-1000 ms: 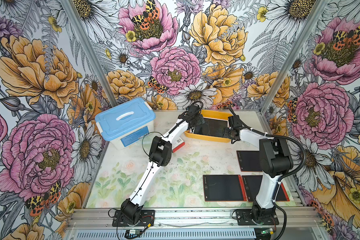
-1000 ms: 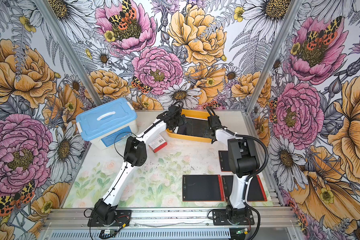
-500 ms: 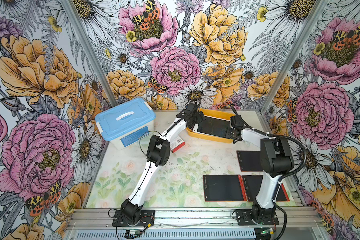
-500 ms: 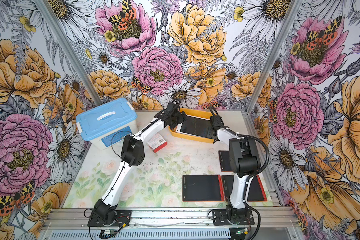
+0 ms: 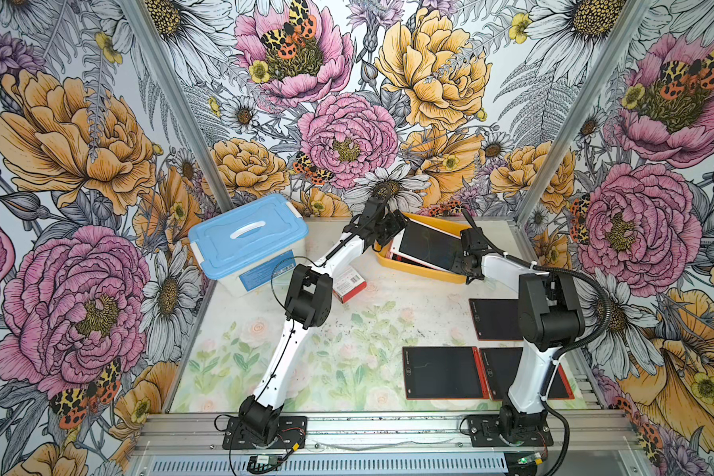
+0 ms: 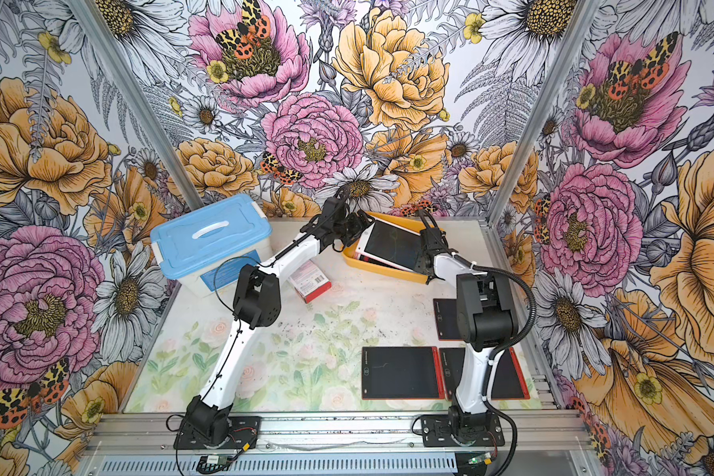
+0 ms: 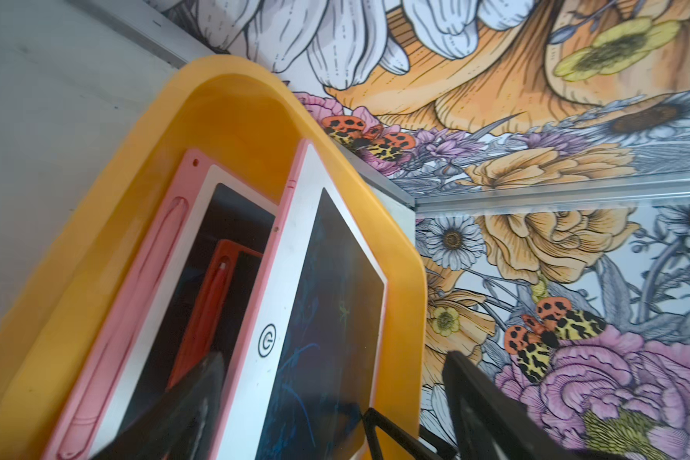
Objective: Take out the writing tablet from the storage box
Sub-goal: Pick up the writing tablet from the storage box.
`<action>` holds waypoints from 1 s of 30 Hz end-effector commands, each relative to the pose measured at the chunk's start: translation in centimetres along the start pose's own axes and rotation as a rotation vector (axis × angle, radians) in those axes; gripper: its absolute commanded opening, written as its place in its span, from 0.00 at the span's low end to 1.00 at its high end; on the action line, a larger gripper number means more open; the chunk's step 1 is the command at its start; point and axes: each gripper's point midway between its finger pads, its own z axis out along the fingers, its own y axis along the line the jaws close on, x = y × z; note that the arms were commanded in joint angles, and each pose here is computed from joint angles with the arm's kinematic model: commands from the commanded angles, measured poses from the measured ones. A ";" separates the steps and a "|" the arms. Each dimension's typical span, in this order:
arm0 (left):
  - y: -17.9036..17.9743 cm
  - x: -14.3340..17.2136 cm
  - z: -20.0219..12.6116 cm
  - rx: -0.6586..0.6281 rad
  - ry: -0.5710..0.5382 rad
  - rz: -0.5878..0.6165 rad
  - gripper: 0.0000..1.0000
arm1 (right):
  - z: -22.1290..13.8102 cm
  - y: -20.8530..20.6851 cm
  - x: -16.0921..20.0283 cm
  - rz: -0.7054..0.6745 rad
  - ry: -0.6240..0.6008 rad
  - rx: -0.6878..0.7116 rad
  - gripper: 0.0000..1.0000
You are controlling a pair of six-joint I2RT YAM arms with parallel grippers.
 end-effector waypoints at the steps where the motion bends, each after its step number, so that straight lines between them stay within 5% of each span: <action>1: -6.0 3.4 -1.4 0.181 0.129 0.001 0.87 | -0.8 2.7 -2.9 0.005 -0.080 -0.086 0.68; 17: -9.1 3.5 -3.6 0.368 0.195 -0.117 0.85 | -1.0 1.5 -3.5 0.033 -0.095 -0.057 0.68; 26: -7.5 4.3 -5.6 0.166 0.166 0.090 0.80 | -1.5 1.0 -3.6 0.046 -0.107 -0.042 0.68; 30: -6.5 4.7 -6.0 0.121 0.176 0.120 0.63 | -1.7 1.0 -3.8 0.049 -0.113 -0.045 0.68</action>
